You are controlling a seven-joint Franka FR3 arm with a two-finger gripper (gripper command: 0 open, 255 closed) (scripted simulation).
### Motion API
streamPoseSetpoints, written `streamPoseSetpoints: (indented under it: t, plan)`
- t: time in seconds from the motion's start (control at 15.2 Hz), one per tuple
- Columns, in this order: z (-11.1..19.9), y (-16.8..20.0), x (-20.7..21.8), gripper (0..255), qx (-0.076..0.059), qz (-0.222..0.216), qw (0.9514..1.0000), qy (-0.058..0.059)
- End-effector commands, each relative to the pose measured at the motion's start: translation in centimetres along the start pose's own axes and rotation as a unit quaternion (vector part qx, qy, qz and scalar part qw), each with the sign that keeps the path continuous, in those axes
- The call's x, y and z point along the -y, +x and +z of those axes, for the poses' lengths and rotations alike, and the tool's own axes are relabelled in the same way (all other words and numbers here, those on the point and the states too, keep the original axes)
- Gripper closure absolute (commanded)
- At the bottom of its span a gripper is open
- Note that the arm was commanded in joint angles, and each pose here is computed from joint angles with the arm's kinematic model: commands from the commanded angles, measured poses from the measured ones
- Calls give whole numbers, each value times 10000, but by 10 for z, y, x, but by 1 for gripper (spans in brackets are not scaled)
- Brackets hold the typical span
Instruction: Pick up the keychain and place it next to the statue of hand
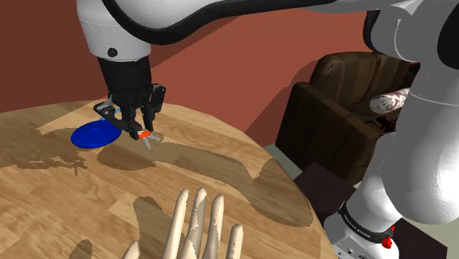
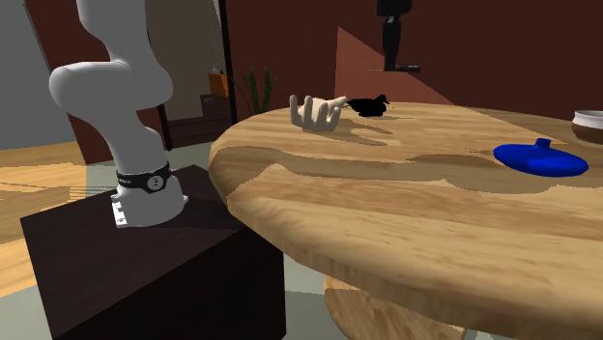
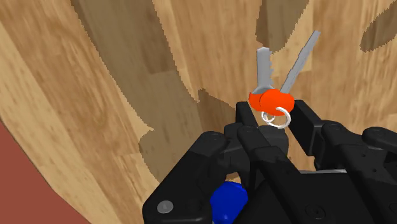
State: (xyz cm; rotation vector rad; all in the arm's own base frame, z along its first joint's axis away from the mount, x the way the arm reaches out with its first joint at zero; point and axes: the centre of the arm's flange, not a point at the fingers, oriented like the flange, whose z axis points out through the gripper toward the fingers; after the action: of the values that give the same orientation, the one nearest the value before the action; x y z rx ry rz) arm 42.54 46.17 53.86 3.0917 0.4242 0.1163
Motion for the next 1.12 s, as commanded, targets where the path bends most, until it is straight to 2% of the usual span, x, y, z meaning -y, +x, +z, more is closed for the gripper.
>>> streamPoseSetpoints:
  t: [0.0,1.06]
  plan:
    - [8,-1,3,255,1,7,10000,-1]
    - [92,-7,5,255,1,7,10000,-1]
